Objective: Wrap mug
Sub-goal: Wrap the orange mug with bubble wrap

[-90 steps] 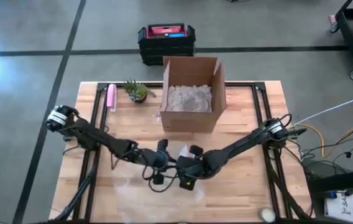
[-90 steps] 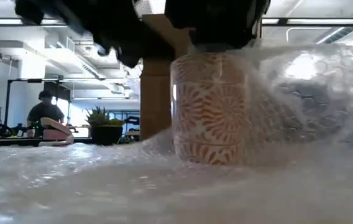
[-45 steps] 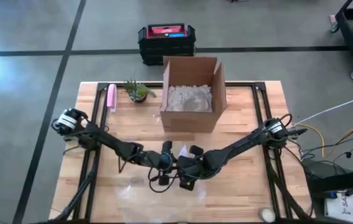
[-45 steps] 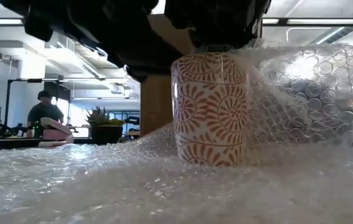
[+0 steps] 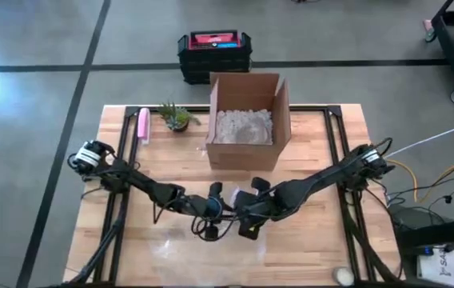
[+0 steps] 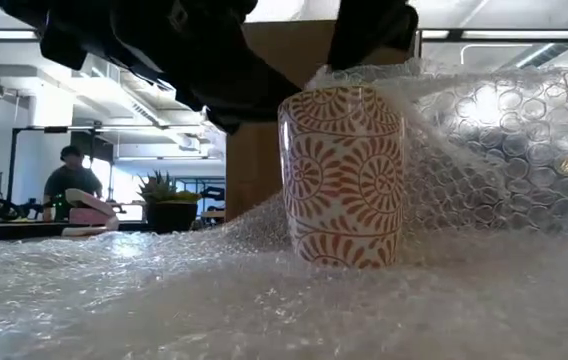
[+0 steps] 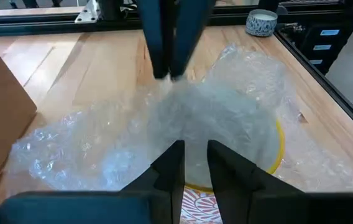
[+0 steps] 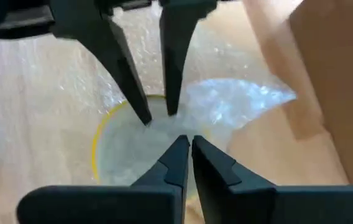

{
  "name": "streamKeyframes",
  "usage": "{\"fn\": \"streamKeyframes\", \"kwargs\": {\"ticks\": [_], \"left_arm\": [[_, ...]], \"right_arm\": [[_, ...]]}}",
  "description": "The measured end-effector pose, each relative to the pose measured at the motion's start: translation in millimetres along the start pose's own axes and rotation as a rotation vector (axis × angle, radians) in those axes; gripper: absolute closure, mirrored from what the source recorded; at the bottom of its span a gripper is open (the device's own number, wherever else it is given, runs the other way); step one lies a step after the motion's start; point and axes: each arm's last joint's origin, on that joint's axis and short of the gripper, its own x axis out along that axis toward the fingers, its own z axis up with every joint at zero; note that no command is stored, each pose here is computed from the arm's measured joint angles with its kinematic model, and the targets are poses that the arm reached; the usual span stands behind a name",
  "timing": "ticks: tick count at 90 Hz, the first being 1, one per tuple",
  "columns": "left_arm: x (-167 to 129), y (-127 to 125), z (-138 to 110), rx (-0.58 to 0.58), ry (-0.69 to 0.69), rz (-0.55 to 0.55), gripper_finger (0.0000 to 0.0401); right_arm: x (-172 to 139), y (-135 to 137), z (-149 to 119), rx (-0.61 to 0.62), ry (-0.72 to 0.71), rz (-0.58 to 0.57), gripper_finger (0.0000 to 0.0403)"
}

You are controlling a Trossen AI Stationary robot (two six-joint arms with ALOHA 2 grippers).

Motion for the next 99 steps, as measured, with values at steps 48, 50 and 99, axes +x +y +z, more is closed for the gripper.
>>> {"fn": "streamKeyframes", "kwargs": {"ticks": [48, 50, 99], "left_arm": [[0.1, -0.1, 0.1, -0.002, -0.006, -0.006, 0.0343], [0.1, 0.0, 0.0, -0.001, -0.004, -0.006, 0.0343], [-0.5, 0.0, 0.5, -0.002, -0.008, -0.003, 0.0343]], "right_arm": [[80.7, 16.3, -19.4, -0.064, 0.166, -0.016, 0.0395], [83.8, 16.9, -20.0, -0.064, 0.175, -0.011, 0.0395], [19.0, 10.3, 1.8, -0.04, 0.083, 0.118, 0.0395]]}}
